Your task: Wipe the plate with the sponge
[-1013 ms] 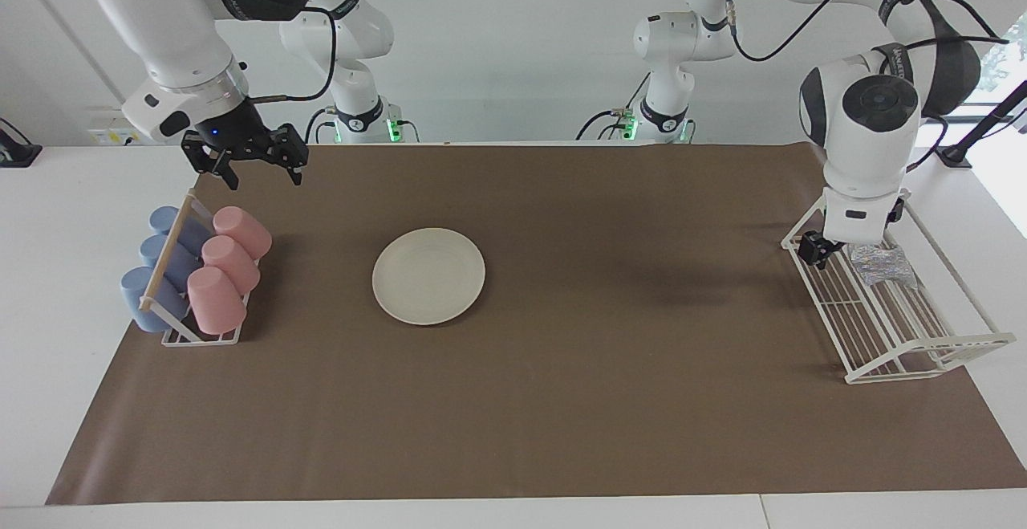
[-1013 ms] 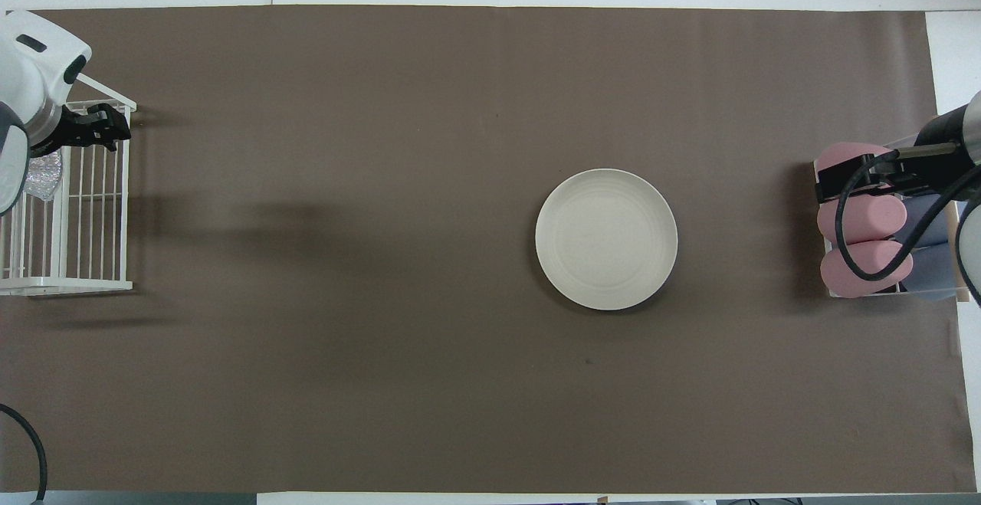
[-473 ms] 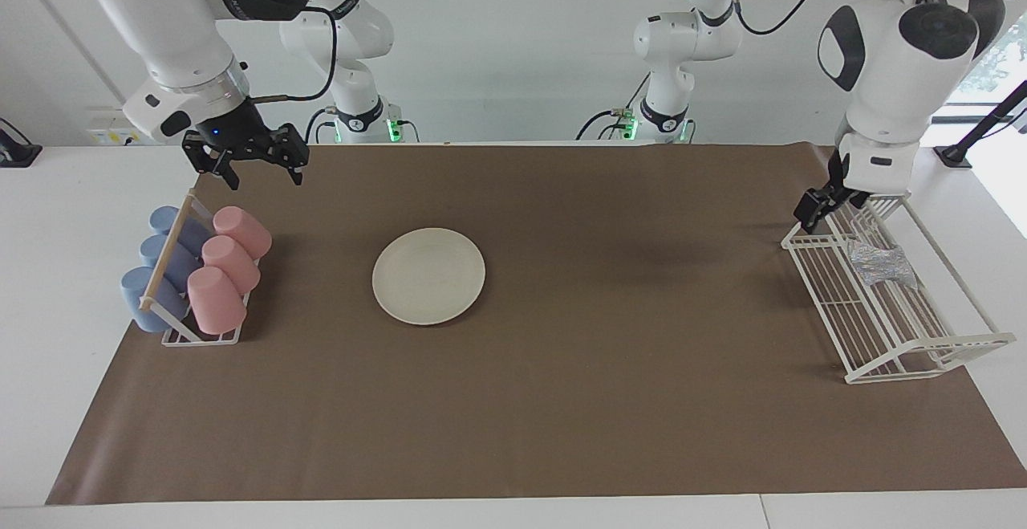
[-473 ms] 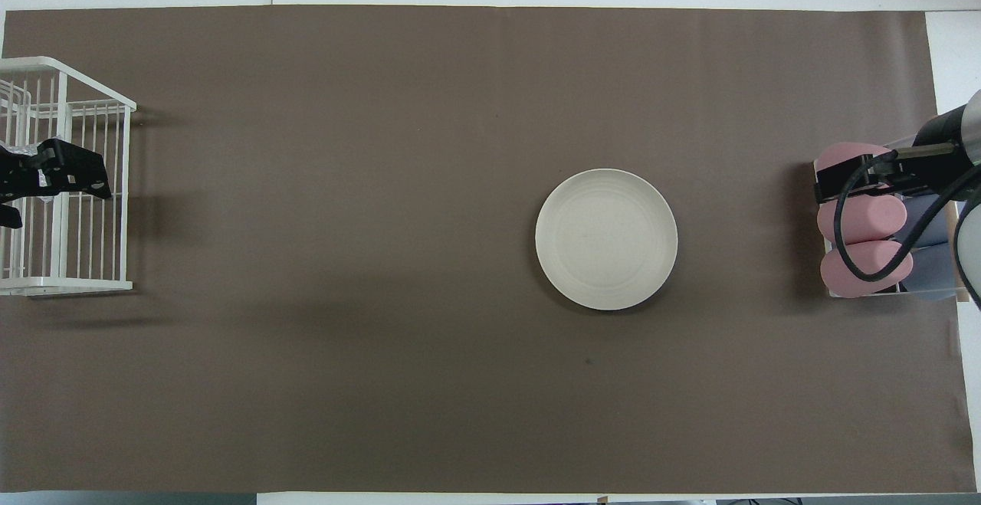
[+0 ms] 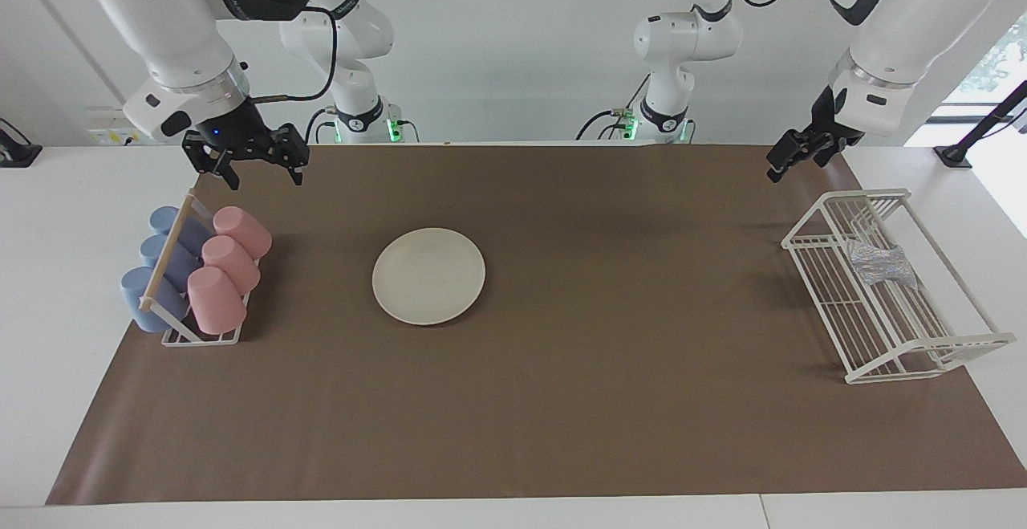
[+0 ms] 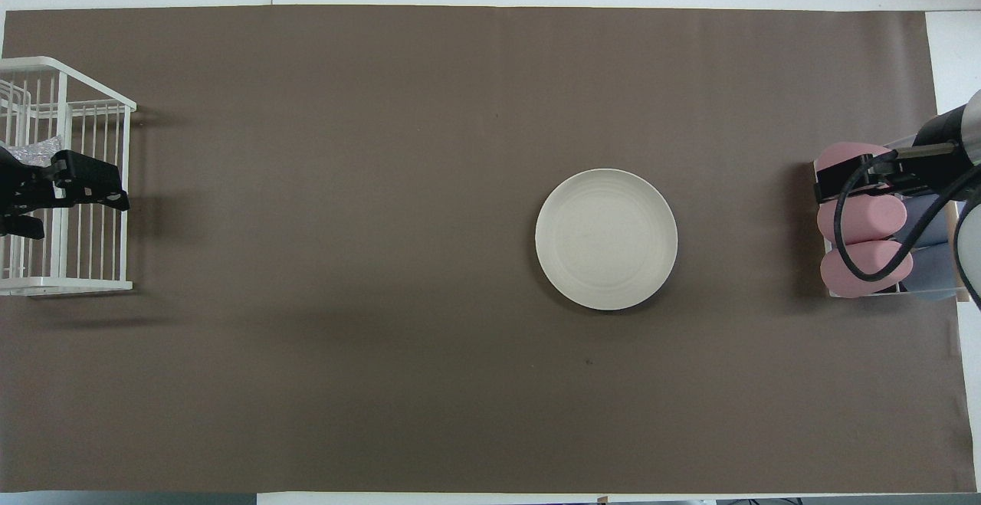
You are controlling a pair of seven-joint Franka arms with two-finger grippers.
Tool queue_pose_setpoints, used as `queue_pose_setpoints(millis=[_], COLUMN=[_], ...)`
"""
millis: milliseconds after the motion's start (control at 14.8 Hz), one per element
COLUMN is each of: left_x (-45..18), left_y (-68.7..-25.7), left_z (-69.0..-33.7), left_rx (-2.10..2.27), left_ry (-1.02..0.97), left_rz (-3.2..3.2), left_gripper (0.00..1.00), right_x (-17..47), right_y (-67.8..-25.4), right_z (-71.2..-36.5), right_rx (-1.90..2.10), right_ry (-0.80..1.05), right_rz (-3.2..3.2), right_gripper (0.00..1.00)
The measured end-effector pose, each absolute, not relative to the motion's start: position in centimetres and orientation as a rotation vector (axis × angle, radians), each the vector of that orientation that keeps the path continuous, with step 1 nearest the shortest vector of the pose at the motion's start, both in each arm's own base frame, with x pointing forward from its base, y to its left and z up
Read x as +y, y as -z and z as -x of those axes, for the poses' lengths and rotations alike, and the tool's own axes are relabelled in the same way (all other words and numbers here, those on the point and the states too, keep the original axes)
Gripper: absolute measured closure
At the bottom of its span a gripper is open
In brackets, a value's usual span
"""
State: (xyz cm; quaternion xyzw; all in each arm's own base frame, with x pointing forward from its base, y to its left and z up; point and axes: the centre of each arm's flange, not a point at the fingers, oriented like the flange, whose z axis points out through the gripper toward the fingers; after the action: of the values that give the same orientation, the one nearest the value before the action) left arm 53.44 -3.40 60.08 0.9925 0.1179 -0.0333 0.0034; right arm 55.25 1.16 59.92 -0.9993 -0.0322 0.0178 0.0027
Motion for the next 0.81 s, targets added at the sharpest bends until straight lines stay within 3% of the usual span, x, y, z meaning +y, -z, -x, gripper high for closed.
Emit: queue_pose_setpoints(millis=[540, 810], left_x=[-5.1, -4.6], left_y=[-62.8, -61.9], left_z=[-53.4, -53.7], left_rx=[0.234, 0.128], left_ry=[0.046, 0.081], left_rz=[-3.170, -3.144], left_gripper=[0.00, 0.00], right_x=[1.2, 1.2], right_y=[-59.9, -59.9], right_z=[-55.2, -55.2], right_rx=[-0.101, -0.101], right_ry=[-0.056, -0.060], right_rz=[3.134, 3.134], right_gripper=[0.00, 0.00])
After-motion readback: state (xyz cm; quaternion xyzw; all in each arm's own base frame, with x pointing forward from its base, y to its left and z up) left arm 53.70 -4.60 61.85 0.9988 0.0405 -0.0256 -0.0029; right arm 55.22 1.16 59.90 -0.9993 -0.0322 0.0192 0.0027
